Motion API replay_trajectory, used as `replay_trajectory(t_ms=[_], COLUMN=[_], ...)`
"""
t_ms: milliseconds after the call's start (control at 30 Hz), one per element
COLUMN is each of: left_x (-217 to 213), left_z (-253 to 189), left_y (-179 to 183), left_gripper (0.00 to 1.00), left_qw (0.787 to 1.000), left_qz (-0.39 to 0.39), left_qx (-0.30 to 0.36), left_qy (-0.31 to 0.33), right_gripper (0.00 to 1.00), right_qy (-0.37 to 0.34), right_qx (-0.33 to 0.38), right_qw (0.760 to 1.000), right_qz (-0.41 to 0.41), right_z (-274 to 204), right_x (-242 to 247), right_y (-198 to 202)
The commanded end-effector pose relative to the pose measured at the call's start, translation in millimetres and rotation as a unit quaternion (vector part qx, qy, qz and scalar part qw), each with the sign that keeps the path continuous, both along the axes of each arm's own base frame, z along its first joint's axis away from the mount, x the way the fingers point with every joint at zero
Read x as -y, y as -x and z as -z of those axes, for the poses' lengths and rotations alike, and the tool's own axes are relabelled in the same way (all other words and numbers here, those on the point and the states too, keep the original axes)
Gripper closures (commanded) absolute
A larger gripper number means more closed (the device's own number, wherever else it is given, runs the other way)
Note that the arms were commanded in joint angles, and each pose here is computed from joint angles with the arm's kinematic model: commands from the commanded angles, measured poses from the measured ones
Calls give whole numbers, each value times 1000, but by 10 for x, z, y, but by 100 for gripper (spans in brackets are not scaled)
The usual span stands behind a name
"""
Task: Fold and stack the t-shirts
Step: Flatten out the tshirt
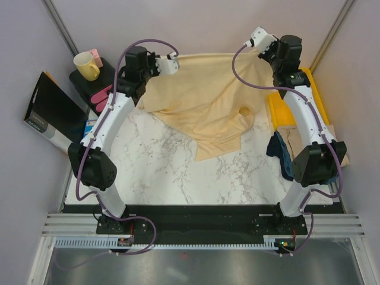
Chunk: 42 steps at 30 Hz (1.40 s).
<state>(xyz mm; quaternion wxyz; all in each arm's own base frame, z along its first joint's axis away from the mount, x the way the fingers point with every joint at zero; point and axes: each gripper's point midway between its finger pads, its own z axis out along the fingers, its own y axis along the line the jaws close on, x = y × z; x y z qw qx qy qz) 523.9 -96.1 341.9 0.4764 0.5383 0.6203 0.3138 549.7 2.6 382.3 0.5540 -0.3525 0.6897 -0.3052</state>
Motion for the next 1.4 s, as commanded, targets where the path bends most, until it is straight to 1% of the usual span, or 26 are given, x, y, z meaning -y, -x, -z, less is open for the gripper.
replay_trajectory(t_ms=[0, 100, 133, 233, 467, 567, 600, 667, 700, 733, 767, 800, 833, 867, 900, 933, 967, 1067, 1100, 1133, 1167, 1200, 1267, 1300, 1333, 1367], left_x=[-364, -456, -480, -484, -494, -527, -531, -586, -568, -565, -608, -566, -542, -577, -549, -465, -489, -395, -433, -483, -555, -621, -786, -827, -837, -865], left_z=[-1419, -1879, -2085, -2418, -2885, -2935, -2889, -2952, -2660, -2576, -2669, -2361, -2073, -2114, -1838, -1487, -1397, -1329, -1499, -1661, -2113, -2321, -2897, -3112, -3254, -3481], left_y=[-149, -104, -60, 31, 187, 230, 224, 408, 301, 336, 602, 561, 600, 853, 923, 1033, 1324, 1720, 1913, 2021, 2153, 2262, 2666, 2848, 2984, 3204], left_gripper=[98, 98, 98, 98, 98, 98, 98, 98, 98, 98, 98, 98, 98, 98, 98, 98, 98, 98, 98, 98, 98, 98, 98, 98, 98, 98], left_qw=[975, 951, 936, 913, 871, 863, 868, 877, 907, 916, 918, 938, 957, 959, 970, 984, 985, 980, 975, 970, 948, 934, 886, 870, 858, 836], left_qz=[-63, -76, -78, -77, -80, -88, -87, -82, -70, -61, -54, -39, -23, -17, -3, 35, 49, 107, 108, 98, 83, 70, 47, 44, 47, 47], left_qx=[215, 301, 342, 399, 480, 490, 482, 470, 413, 397, 393, 345, 288, 283, 244, 176, 166, 168, 196, 221, 305, 348, 458, 488, 509, 544], left_qy=[-2, -9, -16, -34, -68, -81, -79, -48, -53, -27, -13, -18, -16, -2, 1, 6, 4, 1, 7, 23, 40, 50, 57, 56, 47, 44], right_gripper=[100, 100, 100, 100, 100, 100, 100, 100, 100, 100, 100, 100, 100, 100, 100, 100, 100, 100, 100, 100, 100, 100, 100, 100, 100, 100], right_qy=[4, -5, -6, -1, 42, 53, 56, 57, 57, 63, 53, 55, 55, 56, 54, 58, 57, 62, 68, 72, 78, 81, 97, 107, 129, 143], right_qx=[229, 292, 308, 347, 433, 451, 455, 445, 448, 434, 399, 389, 356, 299, 270, 249, 197, 179, 212, 232, 276, 312, 391, 418, 465, 487], right_qw=[970, 952, 947, 932, 892, 880, 877, 886, 885, 895, 914, 919, 933, 952, 959, 963, 972, 971, 965, 960, 949, 940, 912, 900, 874, 860], right_qz=[77, 89, 93, 105, 120, 142, 145, 117, 111, 80, 58, 37, 10, -42, -62, -84, -119, -143, -140, -136, -128, -107, -79, -63, -51, -42], right_z=[-1222, -1539, -1624, -1818, -2209, -2333, -2395, -2403, -2525, -2471, -2343, -2440, -2319, -2082, -1968, -1942, -1700, -1685, -1902, -2013, -2263, -2481, -2978, -3142, -3417, -3544], right_x=[292, 337, 350, 393, 409, 476, 521, 489, 545, 476, 435, 427, 379, 247, 197, 126, 12, -66, -62, -50, -33, 31, 106, 150, 159, 167], right_y=[173, 258, 278, 305, 453, 508, 571, 595, 766, 745, 706, 912, 915, 884, 936, 1126, 1183, 1594, 1864, 1981, 2134, 2333, 2689, 2850, 3104, 3238])
